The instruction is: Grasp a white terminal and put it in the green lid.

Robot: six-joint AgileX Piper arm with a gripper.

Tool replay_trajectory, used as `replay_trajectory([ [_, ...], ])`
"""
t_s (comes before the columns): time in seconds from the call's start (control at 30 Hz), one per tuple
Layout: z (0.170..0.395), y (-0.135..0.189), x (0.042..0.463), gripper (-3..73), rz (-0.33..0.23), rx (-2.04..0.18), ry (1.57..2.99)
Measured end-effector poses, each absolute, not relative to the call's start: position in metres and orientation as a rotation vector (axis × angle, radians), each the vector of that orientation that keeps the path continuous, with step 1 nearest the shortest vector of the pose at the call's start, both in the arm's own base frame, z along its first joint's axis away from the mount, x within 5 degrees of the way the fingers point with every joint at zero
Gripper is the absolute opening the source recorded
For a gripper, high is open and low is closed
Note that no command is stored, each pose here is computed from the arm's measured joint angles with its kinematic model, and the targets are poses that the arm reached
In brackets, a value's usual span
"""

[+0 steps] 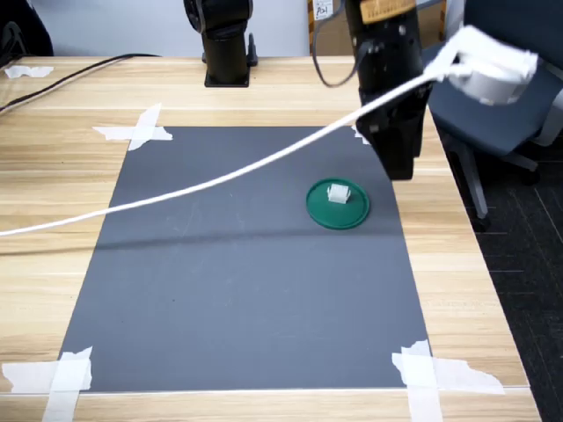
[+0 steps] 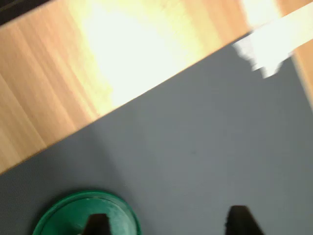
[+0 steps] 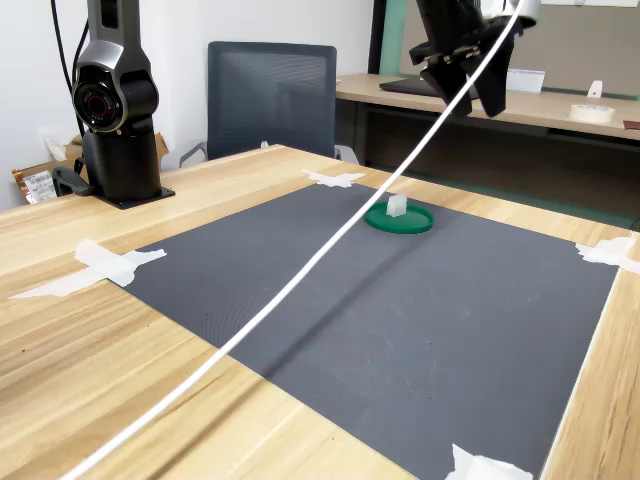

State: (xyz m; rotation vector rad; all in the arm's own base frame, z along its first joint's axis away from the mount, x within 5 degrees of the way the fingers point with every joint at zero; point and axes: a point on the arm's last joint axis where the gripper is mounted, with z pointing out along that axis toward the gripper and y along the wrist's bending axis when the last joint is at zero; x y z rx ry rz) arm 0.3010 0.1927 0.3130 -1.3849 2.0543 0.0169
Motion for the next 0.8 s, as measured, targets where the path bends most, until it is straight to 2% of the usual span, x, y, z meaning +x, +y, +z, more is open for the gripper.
replay_trajectory([
  [0.07,0.325,0.19,0.296,33.6,0.015,-1.364,2.023],
  [0.23,0.359,0.179,0.279,6.3,0.01,-1.298,1.923],
  [0.3,0.374,0.174,0.271,0.6,0.009,-1.267,1.878],
  [0.47,0.407,0.157,0.248,-2.3,0.018,-1.194,1.796],
  [0.57,0.425,0.141,0.237,-2.4,0.064,-1.096,1.777],
  [0.7,0.447,0.112,0.227,-2.5,0.15,-0.859,1.728],
  [0.8,0.455,0.091,0.216,-2.5,0.171,-0.696,1.671],
])
